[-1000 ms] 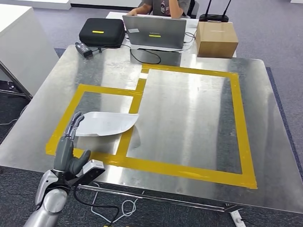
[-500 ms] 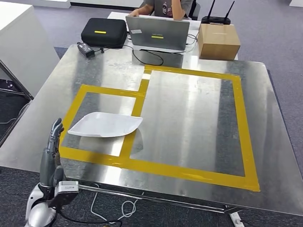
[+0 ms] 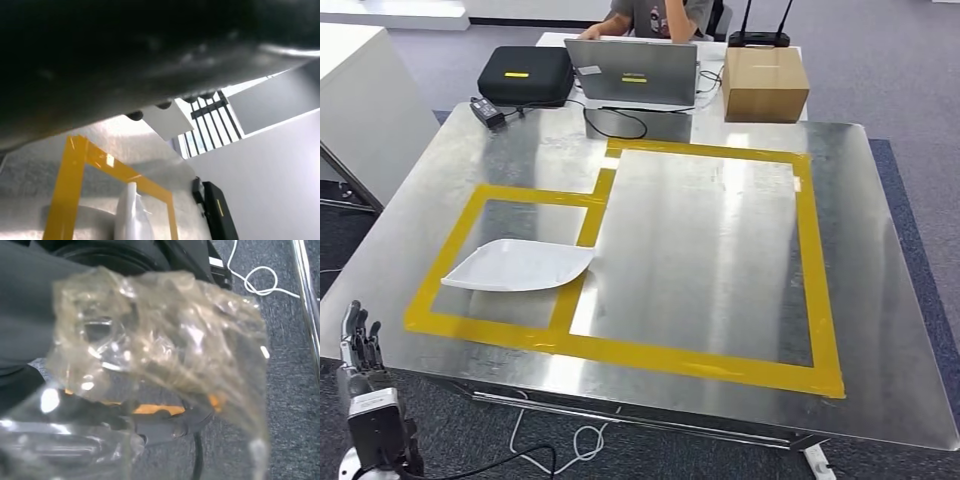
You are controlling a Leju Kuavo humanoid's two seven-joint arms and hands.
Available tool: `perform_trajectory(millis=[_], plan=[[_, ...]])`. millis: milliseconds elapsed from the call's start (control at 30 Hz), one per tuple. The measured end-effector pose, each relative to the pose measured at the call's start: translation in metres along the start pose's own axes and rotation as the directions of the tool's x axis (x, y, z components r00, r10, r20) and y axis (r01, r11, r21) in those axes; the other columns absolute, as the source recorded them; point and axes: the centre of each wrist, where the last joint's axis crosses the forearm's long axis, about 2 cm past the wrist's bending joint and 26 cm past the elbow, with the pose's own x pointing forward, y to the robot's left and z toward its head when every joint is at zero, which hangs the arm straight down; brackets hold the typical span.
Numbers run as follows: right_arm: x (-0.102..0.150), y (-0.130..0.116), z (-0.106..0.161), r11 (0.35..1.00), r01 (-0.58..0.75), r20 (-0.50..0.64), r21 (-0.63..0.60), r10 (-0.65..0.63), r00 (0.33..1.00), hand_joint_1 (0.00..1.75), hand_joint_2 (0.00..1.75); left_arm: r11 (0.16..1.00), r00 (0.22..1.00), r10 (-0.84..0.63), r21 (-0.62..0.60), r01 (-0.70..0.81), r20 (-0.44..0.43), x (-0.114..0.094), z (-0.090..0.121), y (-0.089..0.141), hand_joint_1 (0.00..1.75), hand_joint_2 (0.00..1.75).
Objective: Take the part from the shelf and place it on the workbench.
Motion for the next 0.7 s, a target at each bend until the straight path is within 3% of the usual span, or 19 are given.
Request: perform_trajectory(millis=[233, 700], plan=[[-0.003, 0.000, 0.003, 1.000, 0.016, -0.011, -0.001, -0.016, 1.000, 0.00, 0.00, 0.996, 0.998, -0.016, 0.090, 0.022, -0.062, -0.009, 0.008, 0.013, 0.00, 0.00], [-0.001, -0.004, 0.005, 1.000, 0.028, -0.006, -0.012, -0.028, 1.000, 0.00, 0.00, 0.989, 0.990, -0.014, 0.142, 0.033, -0.138, -0.017, 0.012, 0.015, 0.00, 0.00]])
